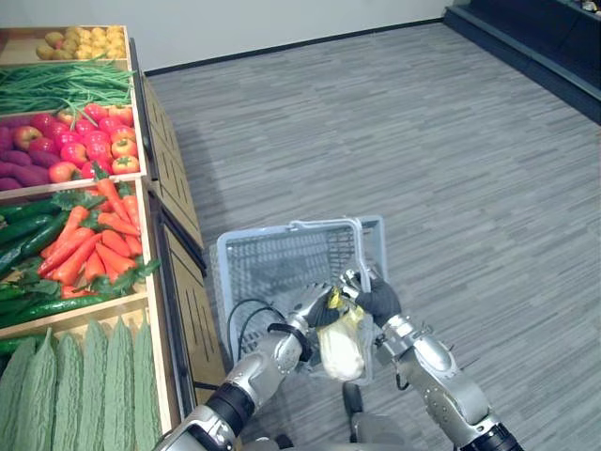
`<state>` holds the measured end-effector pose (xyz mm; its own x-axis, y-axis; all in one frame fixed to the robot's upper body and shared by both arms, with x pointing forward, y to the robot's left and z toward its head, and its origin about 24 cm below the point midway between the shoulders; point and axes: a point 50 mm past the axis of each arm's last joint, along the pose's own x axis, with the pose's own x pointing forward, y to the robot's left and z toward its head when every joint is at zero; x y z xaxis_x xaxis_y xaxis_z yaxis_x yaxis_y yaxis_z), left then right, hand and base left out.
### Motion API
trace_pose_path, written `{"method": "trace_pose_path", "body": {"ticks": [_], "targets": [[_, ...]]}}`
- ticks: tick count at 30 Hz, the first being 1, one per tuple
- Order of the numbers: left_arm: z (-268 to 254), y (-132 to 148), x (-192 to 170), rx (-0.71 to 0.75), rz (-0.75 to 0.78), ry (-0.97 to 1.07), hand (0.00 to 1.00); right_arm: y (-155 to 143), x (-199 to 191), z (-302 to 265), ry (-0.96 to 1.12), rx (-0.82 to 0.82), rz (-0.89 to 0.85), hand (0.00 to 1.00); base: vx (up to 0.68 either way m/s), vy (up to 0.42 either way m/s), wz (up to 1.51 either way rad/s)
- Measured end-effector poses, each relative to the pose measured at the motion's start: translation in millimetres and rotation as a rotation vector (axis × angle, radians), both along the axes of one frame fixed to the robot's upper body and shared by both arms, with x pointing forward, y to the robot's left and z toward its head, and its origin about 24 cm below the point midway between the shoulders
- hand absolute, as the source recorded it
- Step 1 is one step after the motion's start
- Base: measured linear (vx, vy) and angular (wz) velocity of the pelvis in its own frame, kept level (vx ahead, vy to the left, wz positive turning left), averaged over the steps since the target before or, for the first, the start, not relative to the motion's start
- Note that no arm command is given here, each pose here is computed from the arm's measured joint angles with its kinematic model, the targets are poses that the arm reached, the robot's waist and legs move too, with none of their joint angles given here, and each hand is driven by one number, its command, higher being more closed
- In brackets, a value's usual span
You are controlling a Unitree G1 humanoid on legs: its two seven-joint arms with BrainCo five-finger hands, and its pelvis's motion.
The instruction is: Pick vegetable in the basket
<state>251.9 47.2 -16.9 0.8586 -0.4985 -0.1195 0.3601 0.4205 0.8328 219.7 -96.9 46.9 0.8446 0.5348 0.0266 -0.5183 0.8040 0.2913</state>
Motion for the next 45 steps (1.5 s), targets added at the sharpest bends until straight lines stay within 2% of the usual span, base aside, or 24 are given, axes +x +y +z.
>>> {"method": "trace_pose_path", "body": {"ticks": [4,10,12,17,21,30,34,36,38,41,45], "targets": [[4,-2,-2,-0.026,-0.005,-0.002,0.0,0,-1,-1,-0.024,-0.042,-0.02,1.0,-0.05,-0.022,0.03],[28,-7,-22,-0.275,0.024,-0.007,0.0,-17,5,0,-0.063,-0.113,-0.205,1.0,-0.04,-0.016,0.04],[38,0,-26,-0.401,0.071,0.001,0.0,-32,11,2,-0.075,-0.143,-0.348,1.0,-0.06,-0.013,0.12],[45,10,-28,-0.549,0.133,0.049,0.0,-59,14,-10,-0.02,-0.193,-0.523,1.0,-0.03,-0.019,0.24],[43,13,-30,-0.585,0.138,0.092,0.0,-71,11,-23,0.044,-0.204,-0.58,1.0,0.03,-0.024,0.16],[46,15,-29,-0.604,0.156,0.079,0.0,-63,-2,-35,0.11,-0.15,-0.523,1.0,-0.01,-0.01,0.11],[55,46,-35,-0.661,0.286,0.011,0.0,-62,-11,-46,0.13,-0.242,-0.536,1.0,-0.06,-0.031,0.05],[50,74,-46,-0.704,0.423,0.001,0.0,-73,-16,-62,0.201,-0.28,-0.598,1.0,-0.07,-0.042,0.11],[44,87,-51,-0.726,0.498,0.01,0.0,-80,-21,-69,0.238,-0.287,-0.632,1.0,-0.06,-0.03,0.04],[29,122,-73,-0.79,0.719,0.028,0.0,-93,-38,-84,0.323,-0.305,-0.707,1.0,-0.06,-0.032,0.07],[21,144,-89,-0.856,0.863,0.035,0.0,-113,-56,-94,0.393,-0.33,-0.806,1.0,-0.07,-0.034,0.04]]}}
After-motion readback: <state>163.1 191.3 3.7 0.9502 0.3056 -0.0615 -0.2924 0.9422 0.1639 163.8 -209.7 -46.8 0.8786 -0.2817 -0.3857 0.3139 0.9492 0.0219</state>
